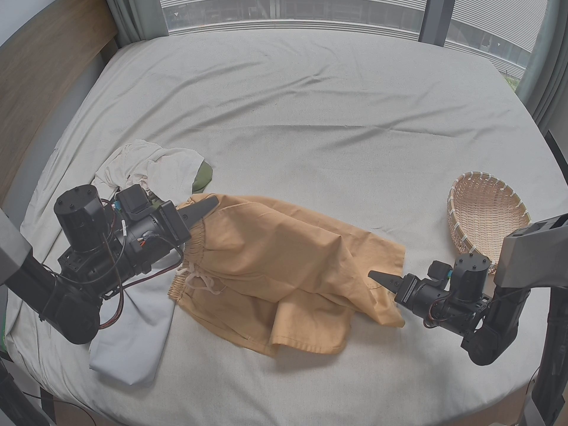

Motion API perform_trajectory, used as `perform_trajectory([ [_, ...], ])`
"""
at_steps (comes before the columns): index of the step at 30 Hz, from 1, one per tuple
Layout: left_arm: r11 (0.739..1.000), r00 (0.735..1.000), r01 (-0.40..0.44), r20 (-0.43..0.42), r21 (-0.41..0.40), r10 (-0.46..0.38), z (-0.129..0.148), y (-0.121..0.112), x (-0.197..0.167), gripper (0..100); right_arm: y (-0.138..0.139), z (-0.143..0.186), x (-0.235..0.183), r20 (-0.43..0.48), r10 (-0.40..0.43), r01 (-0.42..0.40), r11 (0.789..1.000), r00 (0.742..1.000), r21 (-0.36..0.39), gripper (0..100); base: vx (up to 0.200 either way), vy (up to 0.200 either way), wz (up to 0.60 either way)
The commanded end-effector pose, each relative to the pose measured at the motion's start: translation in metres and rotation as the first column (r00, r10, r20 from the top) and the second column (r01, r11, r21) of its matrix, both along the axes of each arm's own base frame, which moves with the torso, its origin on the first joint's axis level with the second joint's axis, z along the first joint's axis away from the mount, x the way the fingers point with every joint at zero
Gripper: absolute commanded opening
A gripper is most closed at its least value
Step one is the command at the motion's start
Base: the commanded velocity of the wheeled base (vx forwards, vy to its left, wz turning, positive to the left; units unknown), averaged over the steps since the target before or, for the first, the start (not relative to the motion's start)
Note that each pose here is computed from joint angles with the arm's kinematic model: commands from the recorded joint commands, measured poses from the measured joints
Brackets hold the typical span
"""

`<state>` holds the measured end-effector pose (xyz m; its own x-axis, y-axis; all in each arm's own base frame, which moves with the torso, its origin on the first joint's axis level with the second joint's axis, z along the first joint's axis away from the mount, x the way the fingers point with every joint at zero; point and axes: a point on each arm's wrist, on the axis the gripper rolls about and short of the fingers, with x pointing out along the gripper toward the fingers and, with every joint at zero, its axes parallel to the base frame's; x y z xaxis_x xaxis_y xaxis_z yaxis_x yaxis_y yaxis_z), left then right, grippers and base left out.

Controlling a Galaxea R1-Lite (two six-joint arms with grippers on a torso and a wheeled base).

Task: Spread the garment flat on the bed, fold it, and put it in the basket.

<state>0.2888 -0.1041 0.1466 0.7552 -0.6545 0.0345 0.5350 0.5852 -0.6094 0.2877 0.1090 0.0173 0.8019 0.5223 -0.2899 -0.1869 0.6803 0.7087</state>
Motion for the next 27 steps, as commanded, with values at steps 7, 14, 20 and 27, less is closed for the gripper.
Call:
perform_trajectory([
  [7, 1.0, 1.0, 0.001, -0.002, 0.001, -0.001, -0.001, 0.0, 0.0, 0, -0.014, 0.011, -0.007, 0.009, -0.033, 0.033, 0.999, 0.999, 0.002, 0, 0.0, 0.0, 0.0],
  [14, 1.0, 1.0, 0.001, -0.002, 0.001, -0.001, -0.001, 0.0, 0.0, 0, -0.016, 0.013, -0.009, 0.012, -0.036, 0.036, 0.999, 0.999, 0.002, 0, 0.0, 0.0, 0.0],
  [20, 1.0, 1.0, -0.001, -0.002, 0.001, 0.001, -0.001, 0.0, 0.0, 0, -0.013, 0.009, -0.011, -0.008, 0.013, -0.013, 1.0, 1.0, 0.007, 100, 0.0, 0.0, 0.0],
  [27, 1.0, 1.0, -0.001, -0.001, 0.002, 0.001, 0.0, 0.0, -0.001, 0, -0.004, -0.002, -0.004, -0.021, 0.04, -0.04, 0.999, 0.999, 0.006, 100, 0.0, 0.0, 0.0],
])
